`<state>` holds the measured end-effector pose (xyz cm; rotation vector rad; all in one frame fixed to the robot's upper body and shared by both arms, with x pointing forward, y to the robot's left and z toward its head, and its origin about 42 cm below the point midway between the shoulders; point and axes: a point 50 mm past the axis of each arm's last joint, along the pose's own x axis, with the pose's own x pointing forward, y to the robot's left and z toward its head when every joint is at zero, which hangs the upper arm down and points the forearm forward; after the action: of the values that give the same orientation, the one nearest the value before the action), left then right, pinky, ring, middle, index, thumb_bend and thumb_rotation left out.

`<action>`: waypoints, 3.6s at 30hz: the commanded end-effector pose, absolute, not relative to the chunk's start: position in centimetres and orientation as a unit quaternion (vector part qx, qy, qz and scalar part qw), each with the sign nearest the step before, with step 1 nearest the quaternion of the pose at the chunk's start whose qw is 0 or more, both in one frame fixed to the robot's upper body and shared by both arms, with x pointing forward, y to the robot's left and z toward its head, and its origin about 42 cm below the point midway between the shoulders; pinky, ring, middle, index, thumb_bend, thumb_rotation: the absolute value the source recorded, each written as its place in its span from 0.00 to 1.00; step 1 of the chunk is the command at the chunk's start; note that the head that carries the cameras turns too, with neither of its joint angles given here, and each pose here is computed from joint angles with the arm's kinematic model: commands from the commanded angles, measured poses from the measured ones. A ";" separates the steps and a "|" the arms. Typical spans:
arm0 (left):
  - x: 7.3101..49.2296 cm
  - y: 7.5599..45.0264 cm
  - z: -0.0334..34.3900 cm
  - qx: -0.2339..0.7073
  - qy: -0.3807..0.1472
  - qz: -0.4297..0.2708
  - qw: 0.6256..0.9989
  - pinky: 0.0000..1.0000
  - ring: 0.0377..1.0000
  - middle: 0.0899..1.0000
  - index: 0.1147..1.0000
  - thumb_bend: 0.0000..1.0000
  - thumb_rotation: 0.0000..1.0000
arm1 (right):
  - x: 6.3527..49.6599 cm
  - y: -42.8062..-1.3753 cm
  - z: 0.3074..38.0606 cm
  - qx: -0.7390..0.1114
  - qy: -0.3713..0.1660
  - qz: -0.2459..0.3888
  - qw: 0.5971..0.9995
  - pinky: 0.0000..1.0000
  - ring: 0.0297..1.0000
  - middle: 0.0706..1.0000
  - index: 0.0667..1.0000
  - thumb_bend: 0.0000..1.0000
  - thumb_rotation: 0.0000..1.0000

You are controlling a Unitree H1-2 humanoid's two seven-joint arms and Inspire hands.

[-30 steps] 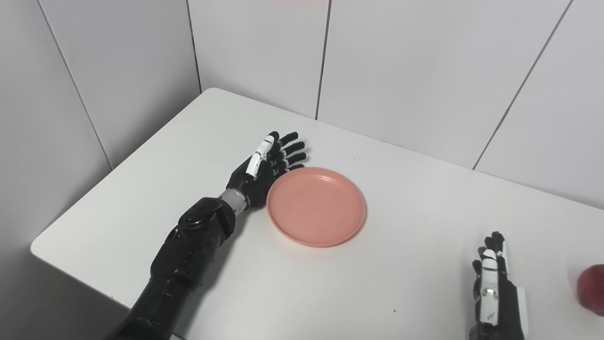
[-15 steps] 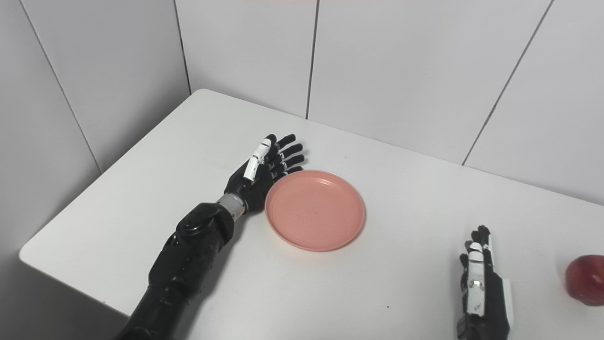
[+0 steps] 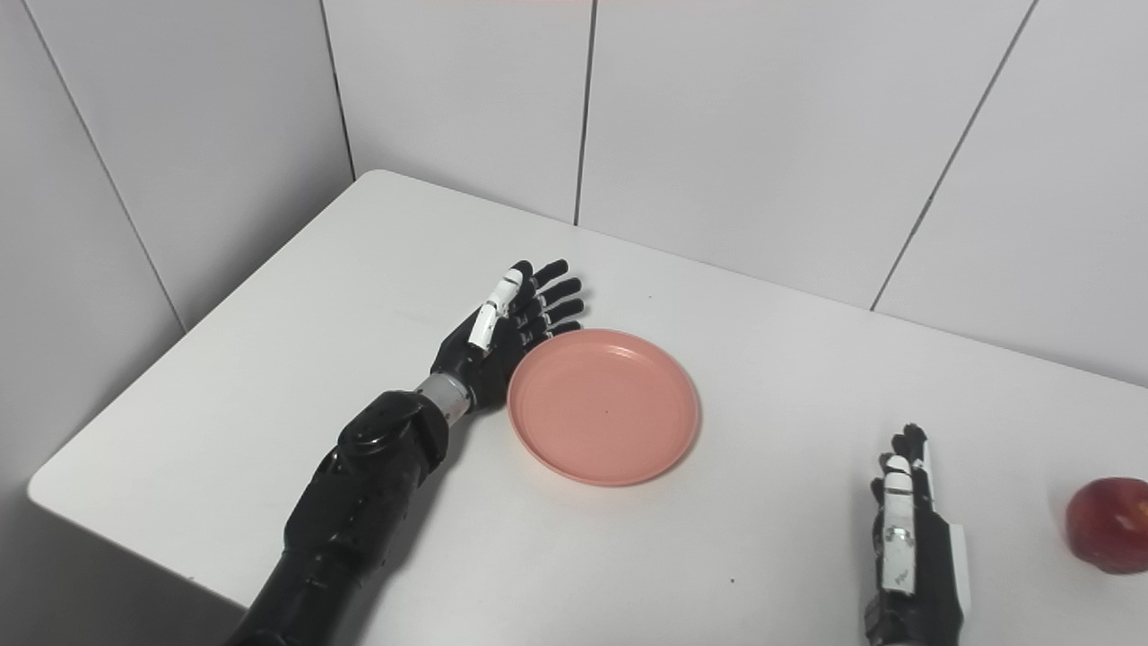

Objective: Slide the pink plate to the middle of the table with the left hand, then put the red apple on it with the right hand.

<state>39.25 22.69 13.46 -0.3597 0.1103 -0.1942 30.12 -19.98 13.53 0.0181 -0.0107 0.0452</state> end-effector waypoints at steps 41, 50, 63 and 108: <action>36.7 15.5 11.8 -0.184 0.100 -0.161 0.964 0.92 0.91 0.91 0.89 0.37 1.00 | 31.0 -18.4 16.6 0.000 -0.066 0.010 0.998 0.98 0.96 0.97 0.97 0.13 1.00; 36.1 14.5 12.3 -0.191 0.101 -0.176 0.960 0.90 0.90 0.90 0.89 0.36 1.00 | 31.0 -18.2 16.7 -0.015 -0.064 0.010 0.998 0.97 0.96 0.97 0.97 0.13 1.00; 35.7 15.1 12.9 -0.191 0.086 -0.166 0.964 0.91 0.91 0.91 0.89 0.37 1.00 | 31.1 -17.6 16.6 -0.015 -0.064 0.009 0.998 0.96 0.96 0.97 0.97 0.14 1.00; 36.3 18.4 11.1 -0.193 0.027 -0.101 0.976 0.93 0.92 0.92 0.89 0.37 1.00 | 33.8 -22.6 21.2 -0.127 -0.113 -0.034 0.985 0.86 0.90 0.91 0.90 0.49 0.84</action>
<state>36.38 18.59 11.80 -0.3862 0.0216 -0.2102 33.12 -22.24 18.79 -0.2253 -0.1639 -0.0506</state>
